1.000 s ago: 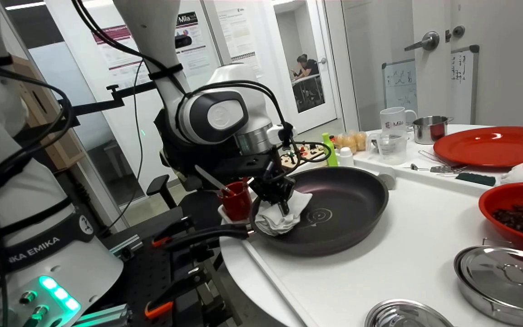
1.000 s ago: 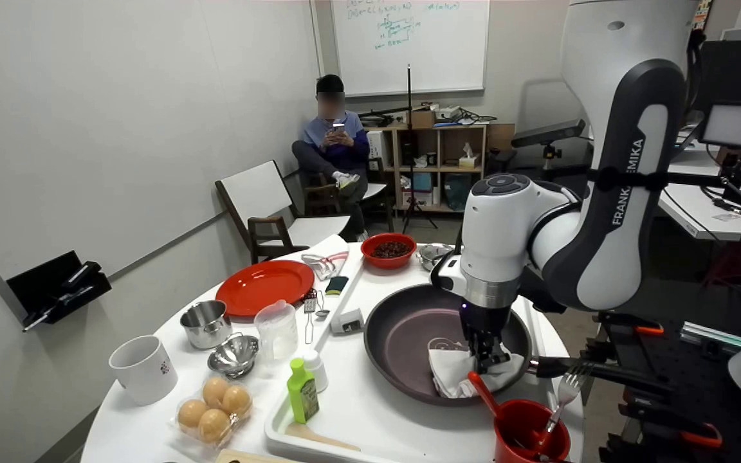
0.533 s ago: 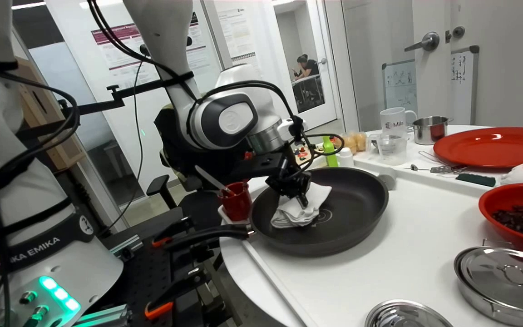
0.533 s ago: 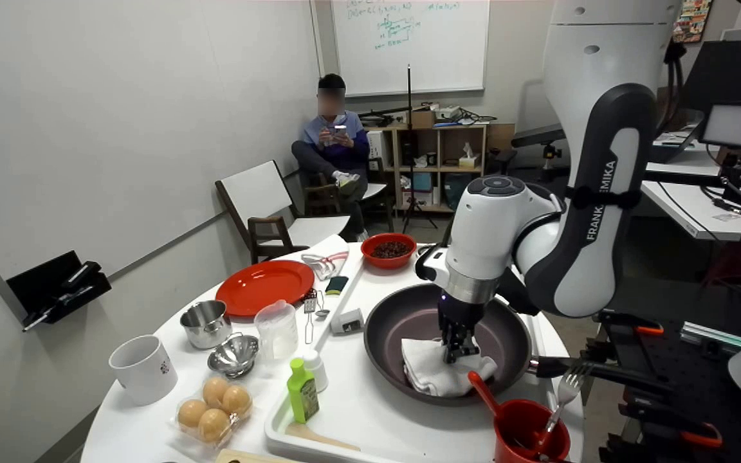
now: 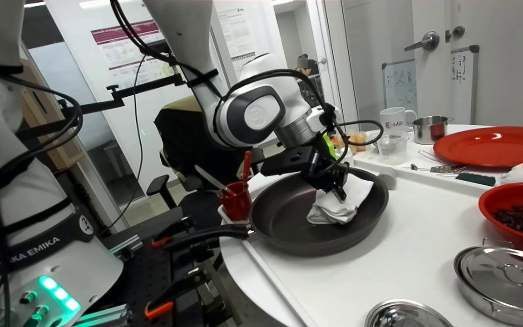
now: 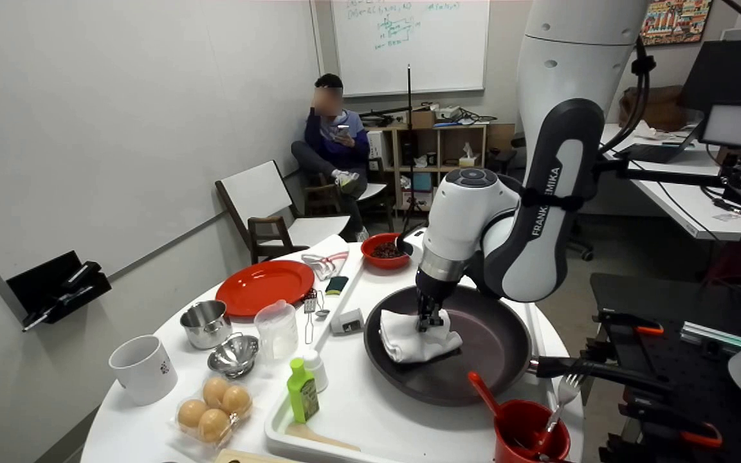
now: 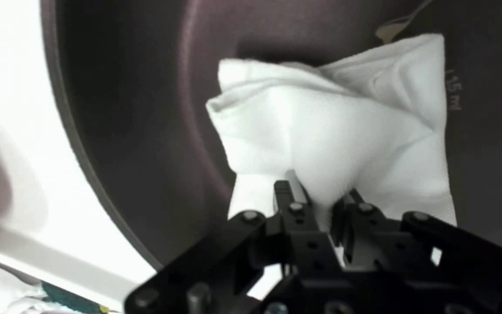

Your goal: Pick up the towel from the table, wipe the pan and put the towel back on the table.

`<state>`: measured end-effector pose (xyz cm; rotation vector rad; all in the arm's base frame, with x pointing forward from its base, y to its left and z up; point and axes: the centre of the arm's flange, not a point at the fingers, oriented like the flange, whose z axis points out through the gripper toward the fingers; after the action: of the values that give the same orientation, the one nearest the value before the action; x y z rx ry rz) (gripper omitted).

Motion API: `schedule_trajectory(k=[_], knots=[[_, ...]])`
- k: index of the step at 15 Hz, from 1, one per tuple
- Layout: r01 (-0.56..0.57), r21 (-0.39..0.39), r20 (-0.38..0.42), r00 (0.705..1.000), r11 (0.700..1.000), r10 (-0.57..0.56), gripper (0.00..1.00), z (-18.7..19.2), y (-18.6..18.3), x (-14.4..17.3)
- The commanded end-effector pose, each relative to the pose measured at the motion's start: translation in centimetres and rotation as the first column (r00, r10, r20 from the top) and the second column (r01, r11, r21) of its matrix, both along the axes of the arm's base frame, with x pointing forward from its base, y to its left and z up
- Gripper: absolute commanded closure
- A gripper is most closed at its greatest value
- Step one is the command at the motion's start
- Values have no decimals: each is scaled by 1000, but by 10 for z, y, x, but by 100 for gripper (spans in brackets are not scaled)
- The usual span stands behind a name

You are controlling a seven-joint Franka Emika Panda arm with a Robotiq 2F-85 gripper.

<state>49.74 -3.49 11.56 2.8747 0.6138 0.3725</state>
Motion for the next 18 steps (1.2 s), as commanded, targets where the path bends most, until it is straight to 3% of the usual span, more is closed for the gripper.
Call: schedule_trajectory(k=[1, 5, 10, 18], knots=[[70, -6, -5, 997, 997, -70, 92, -6, -15, 3], [133, 73, 43, 990, 988, -137, 91, 23, -19, 11], [204, 181, 176, 956, 962, -236, 91, 96, -35, 36], [324, 154, 253, 900, 934, -354, 91, 147, -107, 20]])
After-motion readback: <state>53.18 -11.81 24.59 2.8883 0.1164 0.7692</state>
